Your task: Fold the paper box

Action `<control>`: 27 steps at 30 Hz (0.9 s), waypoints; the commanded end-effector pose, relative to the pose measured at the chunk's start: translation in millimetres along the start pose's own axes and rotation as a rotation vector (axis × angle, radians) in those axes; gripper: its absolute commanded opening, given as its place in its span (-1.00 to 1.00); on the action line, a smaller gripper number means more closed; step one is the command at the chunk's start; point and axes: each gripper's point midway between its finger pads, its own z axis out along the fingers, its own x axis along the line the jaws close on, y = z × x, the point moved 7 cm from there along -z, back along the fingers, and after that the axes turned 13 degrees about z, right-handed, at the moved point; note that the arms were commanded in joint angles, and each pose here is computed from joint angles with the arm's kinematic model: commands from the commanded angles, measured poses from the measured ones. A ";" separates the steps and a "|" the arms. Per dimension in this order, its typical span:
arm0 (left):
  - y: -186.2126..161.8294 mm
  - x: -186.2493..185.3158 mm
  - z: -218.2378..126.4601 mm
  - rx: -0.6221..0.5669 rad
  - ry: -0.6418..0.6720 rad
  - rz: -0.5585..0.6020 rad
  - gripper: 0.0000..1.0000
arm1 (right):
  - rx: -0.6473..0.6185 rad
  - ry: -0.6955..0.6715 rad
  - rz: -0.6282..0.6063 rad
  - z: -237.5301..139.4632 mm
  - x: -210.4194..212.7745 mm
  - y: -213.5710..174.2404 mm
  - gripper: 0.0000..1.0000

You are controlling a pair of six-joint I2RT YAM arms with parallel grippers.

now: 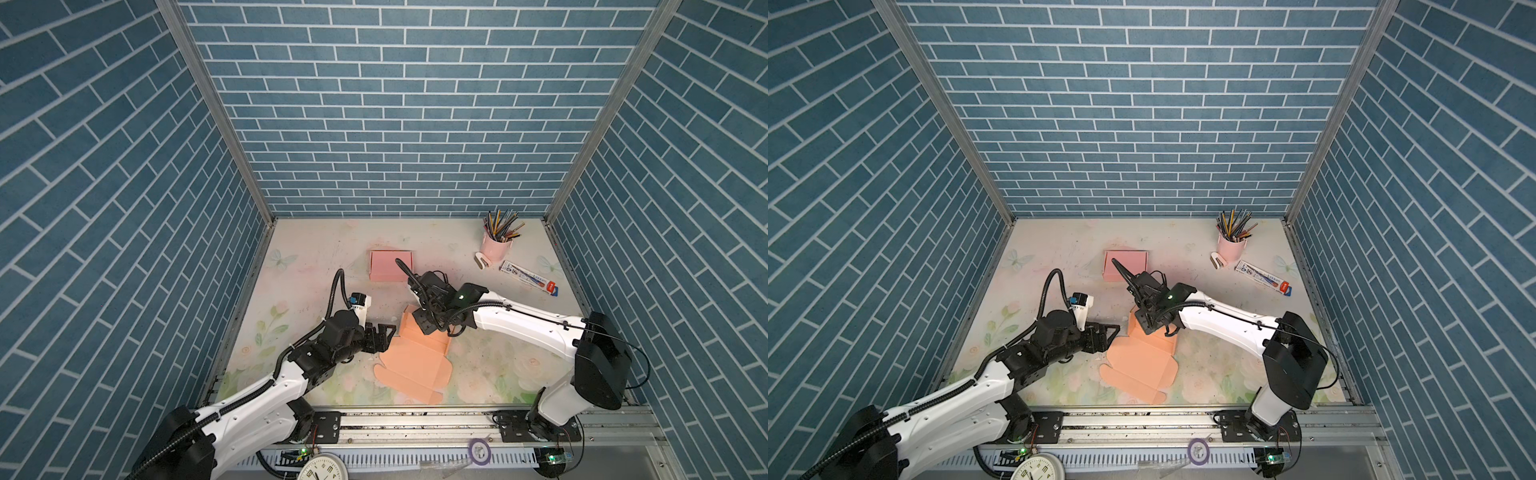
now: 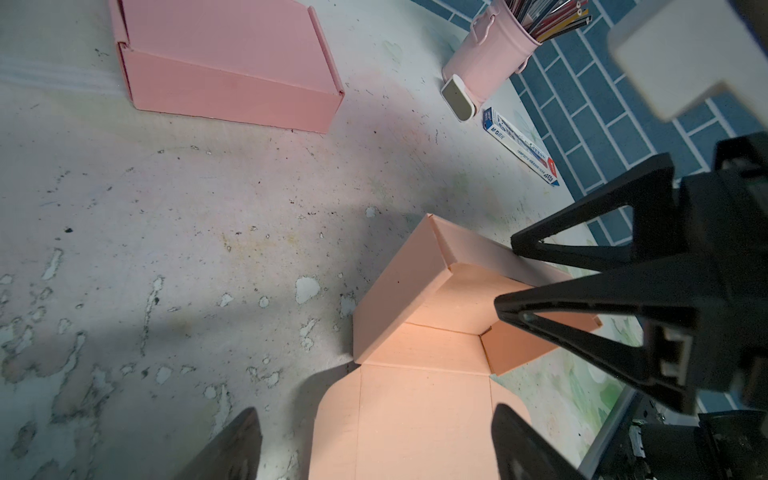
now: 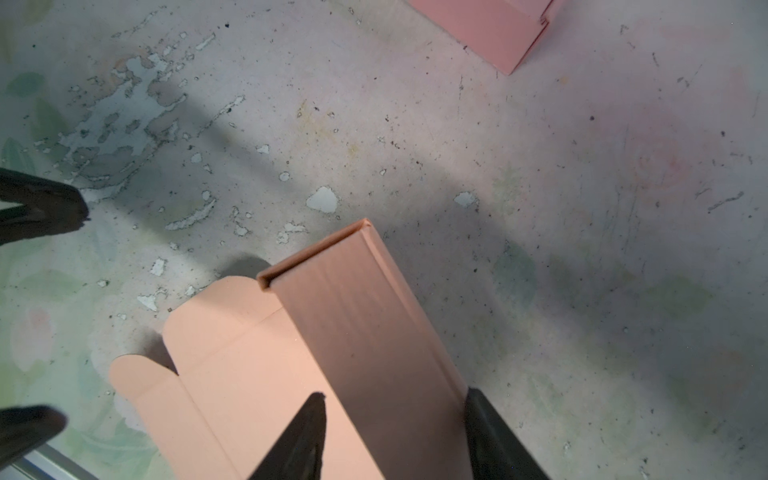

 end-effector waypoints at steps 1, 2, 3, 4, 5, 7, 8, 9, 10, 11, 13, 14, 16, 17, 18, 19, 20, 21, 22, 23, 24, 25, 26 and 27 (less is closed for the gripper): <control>13.8 -2.2 -3.6 -0.046 0.000 0.003 0.75 | 0.026 -0.028 0.036 2.1 -10.9 -7.3 0.04; 14.1 -2.1 -3.8 -0.049 -0.001 0.002 0.75 | 0.023 -0.030 0.042 2.0 -13.2 -6.8 0.02; 15.4 -2.8 -4.1 -0.052 -0.002 0.001 0.75 | 0.021 -0.034 0.045 2.3 -15.3 -6.7 0.00; 16.0 -2.3 -4.3 -0.053 -0.001 0.000 0.75 | 0.021 -0.036 0.048 2.7 -17.1 -6.5 -0.02; 17.0 -2.3 -4.3 -0.055 -0.001 -0.001 0.75 | 0.020 -0.038 0.052 3.2 -19.4 -6.0 -0.05; 18.6 -2.7 -4.5 -0.059 -0.003 0.000 0.75 | 0.018 -0.042 0.057 3.5 -23.3 -5.4 -0.10; 18.9 -2.3 -4.1 -0.057 -0.003 -0.001 0.75 | 0.018 -0.043 0.061 3.7 -25.5 -5.2 -0.13; 19.8 -2.7 -4.0 -0.059 -0.005 -0.002 0.75 | 0.018 -0.043 0.064 4.3 -27.9 -5.2 -0.16; 20.6 -2.7 -3.9 -0.058 -0.007 -0.003 0.75 | 0.019 -0.040 0.066 5.1 -29.8 -5.6 -0.18; 21.5 -2.5 -3.8 -0.058 -0.006 -0.003 0.75 | 0.020 -0.035 0.070 5.9 -32.1 -5.8 -0.22; 23.4 -2.9 -4.2 -0.056 -0.007 -0.003 0.75 | 0.020 -0.030 0.080 8.2 -36.6 -6.9 -0.27; 25.3 -3.3 -4.6 -0.056 -0.007 -0.003 0.75 | 0.024 -0.029 0.086 9.9 -39.1 -8.0 -0.28; 28.4 -4.1 -5.5 -0.049 -0.004 -0.003 0.75 | 0.027 -0.034 0.094 12.3 -43.5 -8.9 -0.30; 30.6 -4.4 -6.5 -0.044 -0.002 -0.004 0.75 | 0.029 -0.035 0.099 13.4 -45.6 -9.5 -0.31; 32.5 -5.0 -7.3 -0.040 0.002 -0.003 0.75 | 0.032 -0.039 0.102 14.7 -47.8 -10.1 -0.31; 34.7 -5.8 -8.0 -0.033 0.004 -0.004 0.75 | 0.036 -0.042 0.105 15.6 -50.0 -10.7 -0.31; 38.0 -6.2 -9.1 -0.028 0.011 -0.005 0.75 | 0.040 -0.047 0.110 17.3 -53.0 -12.2 -0.32; 39.6 -6.2 -9.6 -0.017 0.019 -0.008 0.75 | 0.042 -0.047 0.112 18.3 -54.7 -13.2 -0.32; 42.7 -5.1 -10.8 -0.009 0.034 -0.013 0.75 | 0.045 -0.047 0.116 19.5 -56.7 -14.3 -0.32; 46.3 -4.9 -12.3 -0.003 0.043 -0.017 0.75 | 0.050 -0.048 0.120 21.3 -59.2 -16.5 -0.33; 49.2 -5.1 -13.9 -0.001 0.049 -0.020 0.75 | 0.053 -0.048 0.123 22.8 -60.9 -18.3 -0.33; 52.4 -5.9 -16.0 0.001 0.052 -0.023 0.75 | 0.058 -0.045 0.129 24.5 -63.3 -20.4 -0.33; 55.4 -6.6 -18.3 0.000 0.054 -0.024 0.75 | 0.063 -0.040 0.131 26.2 -64.8 -22.5 -0.33; 57.3 -7.4 -20.1 -0.001 0.055 -0.025 0.75 | 0.068 -0.040 0.134 27.9 -67.0 -24.4 -0.33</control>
